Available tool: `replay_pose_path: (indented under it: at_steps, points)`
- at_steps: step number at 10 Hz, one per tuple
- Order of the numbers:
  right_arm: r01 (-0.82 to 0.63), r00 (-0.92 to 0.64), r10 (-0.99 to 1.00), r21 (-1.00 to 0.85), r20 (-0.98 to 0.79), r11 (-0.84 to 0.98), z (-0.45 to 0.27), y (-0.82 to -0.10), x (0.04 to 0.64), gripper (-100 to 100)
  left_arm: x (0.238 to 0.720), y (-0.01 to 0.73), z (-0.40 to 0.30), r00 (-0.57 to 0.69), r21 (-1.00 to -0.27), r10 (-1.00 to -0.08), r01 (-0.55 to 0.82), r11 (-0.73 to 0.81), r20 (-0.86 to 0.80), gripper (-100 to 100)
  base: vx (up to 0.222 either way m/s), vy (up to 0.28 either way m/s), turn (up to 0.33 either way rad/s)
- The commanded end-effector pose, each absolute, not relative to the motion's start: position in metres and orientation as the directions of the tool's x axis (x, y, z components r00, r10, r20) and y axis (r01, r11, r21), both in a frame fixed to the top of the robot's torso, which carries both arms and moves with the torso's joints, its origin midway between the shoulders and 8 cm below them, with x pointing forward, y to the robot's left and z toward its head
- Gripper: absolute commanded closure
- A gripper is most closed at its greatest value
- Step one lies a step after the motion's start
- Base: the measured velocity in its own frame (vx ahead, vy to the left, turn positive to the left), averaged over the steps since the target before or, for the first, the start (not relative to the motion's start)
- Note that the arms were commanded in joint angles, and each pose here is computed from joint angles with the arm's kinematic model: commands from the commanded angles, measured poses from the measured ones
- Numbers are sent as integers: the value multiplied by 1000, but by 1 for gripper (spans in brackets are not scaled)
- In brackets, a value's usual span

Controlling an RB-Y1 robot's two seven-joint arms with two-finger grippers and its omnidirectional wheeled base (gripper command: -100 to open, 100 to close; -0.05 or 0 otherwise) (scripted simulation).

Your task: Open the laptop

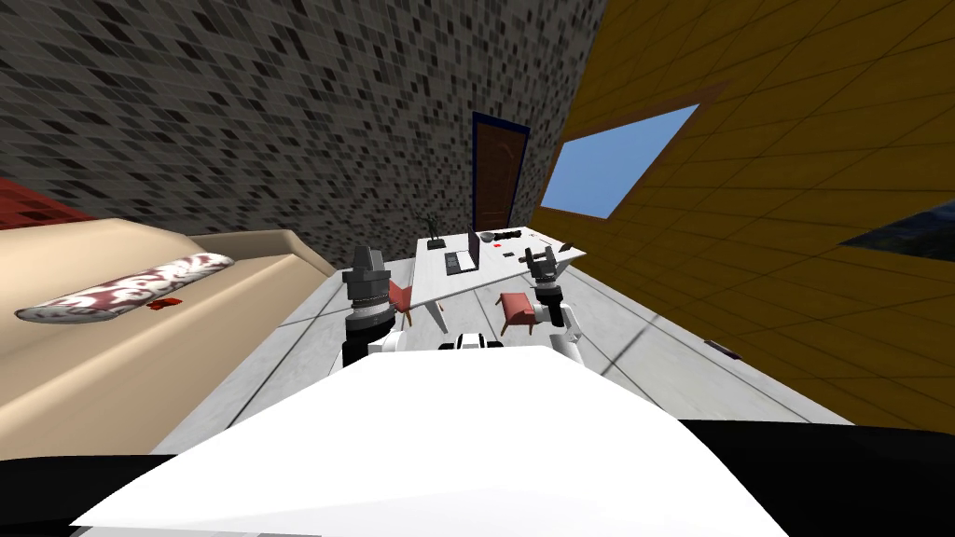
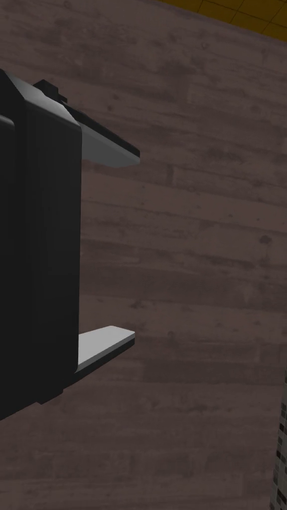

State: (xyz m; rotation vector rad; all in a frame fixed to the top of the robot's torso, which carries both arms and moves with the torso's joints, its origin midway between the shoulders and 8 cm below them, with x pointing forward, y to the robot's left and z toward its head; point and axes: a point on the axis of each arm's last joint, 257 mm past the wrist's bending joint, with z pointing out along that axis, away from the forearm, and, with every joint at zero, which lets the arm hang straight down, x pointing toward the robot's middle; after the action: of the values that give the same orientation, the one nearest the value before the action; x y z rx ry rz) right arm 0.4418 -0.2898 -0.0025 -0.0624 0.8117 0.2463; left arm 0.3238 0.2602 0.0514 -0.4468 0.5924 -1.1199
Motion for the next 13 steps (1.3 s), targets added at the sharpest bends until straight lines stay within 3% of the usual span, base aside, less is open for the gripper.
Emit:
replay_pose_path:
  at_steps: [1, 13]
  points:
    - [-179, 685, 97, -38, -722, 983, -3, -294, 450, -100, 324, 260, 51, 311, -609, -926, 699, 376, -215, 0, -12, 6, 33]
    - [80, 693, -279, -315, -664, 946, -11, -307, 482, -100, 324, 260, 51, 311, -609, -926, 699, 376, -215, 0, -7, 11, 21]
